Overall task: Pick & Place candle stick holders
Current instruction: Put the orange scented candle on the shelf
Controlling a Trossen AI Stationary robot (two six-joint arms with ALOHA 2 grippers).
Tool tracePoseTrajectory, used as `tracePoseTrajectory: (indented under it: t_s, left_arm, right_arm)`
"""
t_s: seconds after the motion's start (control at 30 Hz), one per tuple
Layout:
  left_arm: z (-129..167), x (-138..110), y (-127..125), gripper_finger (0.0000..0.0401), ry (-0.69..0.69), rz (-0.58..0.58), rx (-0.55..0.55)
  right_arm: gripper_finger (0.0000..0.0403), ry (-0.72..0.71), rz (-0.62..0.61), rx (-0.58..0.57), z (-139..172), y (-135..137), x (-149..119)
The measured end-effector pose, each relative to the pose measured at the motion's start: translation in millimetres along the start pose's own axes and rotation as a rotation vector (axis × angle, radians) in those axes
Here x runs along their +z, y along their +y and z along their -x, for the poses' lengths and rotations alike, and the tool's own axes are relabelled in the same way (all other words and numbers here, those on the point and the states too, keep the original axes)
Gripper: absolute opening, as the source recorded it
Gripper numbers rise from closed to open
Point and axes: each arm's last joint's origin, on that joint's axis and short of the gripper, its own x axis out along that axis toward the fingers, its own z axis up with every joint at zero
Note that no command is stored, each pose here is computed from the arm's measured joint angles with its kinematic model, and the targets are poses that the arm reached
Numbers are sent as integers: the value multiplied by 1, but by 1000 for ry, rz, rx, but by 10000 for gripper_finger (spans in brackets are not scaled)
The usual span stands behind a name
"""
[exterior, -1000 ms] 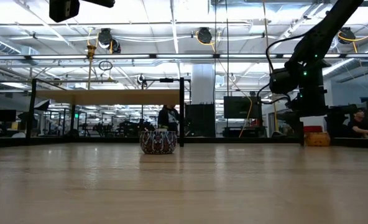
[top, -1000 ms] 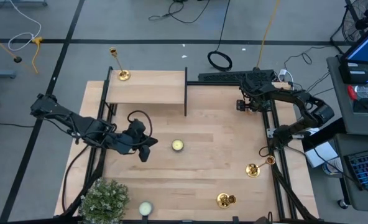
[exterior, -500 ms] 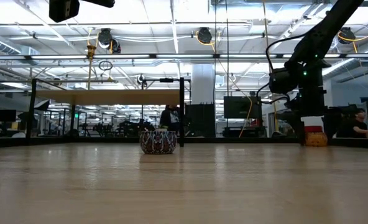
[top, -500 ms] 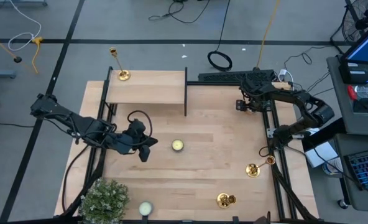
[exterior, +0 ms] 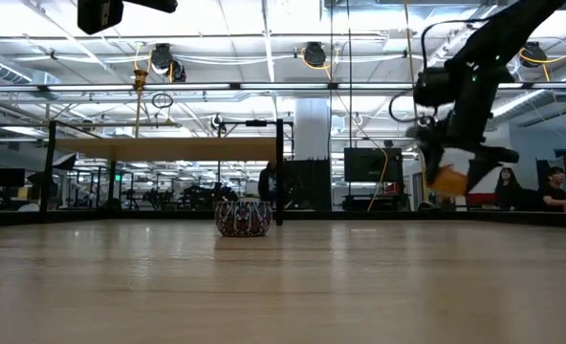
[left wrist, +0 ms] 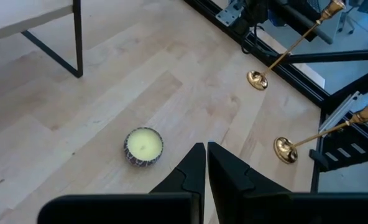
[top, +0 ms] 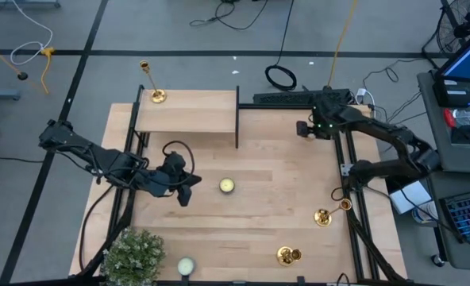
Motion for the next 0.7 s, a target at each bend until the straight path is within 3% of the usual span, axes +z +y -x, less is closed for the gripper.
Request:
tracePoseTrajectory:
  t_s: [0.27, 0.7]
  left_arm:
    - [0, 1, -1, 21, -17, 8, -7]
    - [-1, 12, -1, 21, -73, 38, -36]
  right_arm:
    - [298, 9, 29, 442, 33, 35, -14]
    - [299, 63, 109, 991, 78, 99, -55]
